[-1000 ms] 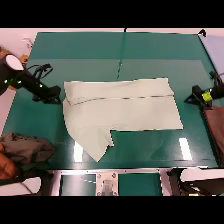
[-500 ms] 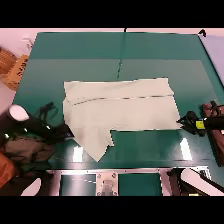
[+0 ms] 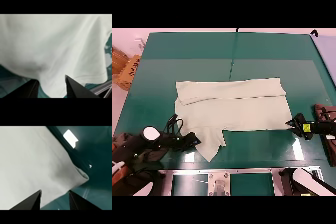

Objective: Fold the shirts.

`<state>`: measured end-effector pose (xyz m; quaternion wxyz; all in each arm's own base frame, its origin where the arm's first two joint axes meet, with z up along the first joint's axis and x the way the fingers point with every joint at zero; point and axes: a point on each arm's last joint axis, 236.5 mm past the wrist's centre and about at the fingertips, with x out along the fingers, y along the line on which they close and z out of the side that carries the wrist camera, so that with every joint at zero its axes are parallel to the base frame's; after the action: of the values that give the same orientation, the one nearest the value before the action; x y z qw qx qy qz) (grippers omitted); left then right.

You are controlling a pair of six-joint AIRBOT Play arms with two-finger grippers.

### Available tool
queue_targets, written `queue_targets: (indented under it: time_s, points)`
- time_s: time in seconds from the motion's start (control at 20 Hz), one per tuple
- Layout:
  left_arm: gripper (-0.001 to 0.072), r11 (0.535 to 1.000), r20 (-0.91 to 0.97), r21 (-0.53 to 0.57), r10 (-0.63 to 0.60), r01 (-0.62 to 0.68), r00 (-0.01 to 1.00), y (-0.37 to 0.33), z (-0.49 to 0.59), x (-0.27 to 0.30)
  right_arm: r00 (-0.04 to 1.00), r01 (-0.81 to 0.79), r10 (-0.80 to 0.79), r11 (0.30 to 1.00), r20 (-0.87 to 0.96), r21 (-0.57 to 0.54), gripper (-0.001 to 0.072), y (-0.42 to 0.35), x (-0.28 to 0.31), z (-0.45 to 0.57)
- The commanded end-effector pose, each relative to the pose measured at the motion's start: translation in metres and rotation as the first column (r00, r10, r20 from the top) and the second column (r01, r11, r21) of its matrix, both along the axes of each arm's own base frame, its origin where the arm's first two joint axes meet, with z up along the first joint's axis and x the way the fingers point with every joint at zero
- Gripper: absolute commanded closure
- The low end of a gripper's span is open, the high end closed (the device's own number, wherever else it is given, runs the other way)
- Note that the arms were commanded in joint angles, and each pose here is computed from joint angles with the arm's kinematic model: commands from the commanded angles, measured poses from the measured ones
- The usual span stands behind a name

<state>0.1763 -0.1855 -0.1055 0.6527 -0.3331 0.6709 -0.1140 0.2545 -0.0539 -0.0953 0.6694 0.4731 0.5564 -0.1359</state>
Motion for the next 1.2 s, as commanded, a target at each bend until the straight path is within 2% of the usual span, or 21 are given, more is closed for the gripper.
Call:
queue_targets:
  time_s: [0.0, 0.05, 0.1, 0.15, 0.25, 0.3, 0.65, 0.8, 1.0, 1.15]
  points:
    - [0.0505, 0.999, 0.083, 0.002, 0.038, -0.038, 0.996, -0.001, -0.003, 0.021, 0.999, 0.045, -0.046, 0.999, 0.027, 0.026, 0.0313, 0.006, 0.017, -0.005]
    - [0.0602, 1.000, 0.104, 0.001, 0.019, -0.019, 0.994, -0.003, 0.001, 0.025, 0.998, 0.051, -0.052, 0.998, 0.030, 0.039, 0.0313, 0.011, 0.023, -0.009]
    - [0.0632, 1.000, 0.115, -0.001, 0.011, -0.011, 0.993, -0.004, 0.005, 0.028, 0.998, 0.058, -0.060, 0.997, 0.033, 0.052, 0.0317, 0.015, 0.028, -0.012]
    - [0.0679, 1.000, 0.133, -0.003, -0.013, 0.013, 0.991, -0.007, 0.011, 0.031, 0.998, 0.053, -0.055, 0.997, 0.040, 0.056, 0.0387, 0.018, 0.031, -0.013]
    - [0.0680, 0.997, 0.158, 0.014, -0.071, 0.070, 0.985, -0.008, 0.021, 0.036, 0.998, 0.010, -0.013, 0.999, 0.065, 0.041, 0.0650, 0.018, 0.033, -0.011]
    - [0.0680, 0.993, 0.163, 0.035, -0.118, 0.113, 0.980, -0.007, 0.025, 0.035, 0.997, -0.014, 0.011, 0.999, 0.071, 0.037, 0.0698, 0.019, 0.032, -0.009]
    - [0.0681, 0.908, 0.043, 0.176, -0.394, 0.381, 0.918, 0.018, 0.054, 0.007, 0.994, -0.105, 0.106, 0.993, -0.014, 0.063, 0.0700, 0.014, -0.001, 0.004]
    - [0.0681, 0.898, 0.090, 0.199, -0.416, 0.393, 0.905, 0.020, 0.081, 0.012, 0.994, -0.099, 0.099, 0.995, -0.051, 0.000, 0.0700, 0.000, -0.017, 0.017]
    - [0.0681, 0.883, 0.124, 0.212, -0.450, 0.420, 0.884, 0.020, 0.115, 0.017, 0.992, -0.126, 0.125, 0.991, -0.018, -0.038, 0.0700, -0.005, -0.011, 0.047]
    - [0.0681, 0.868, 0.198, 0.317, -0.455, 0.383, 0.868, 0.033, 0.127, 0.046, 0.989, -0.138, 0.140, 0.990, 0.047, -0.033, 0.0699, 0.002, 0.010, 0.063]
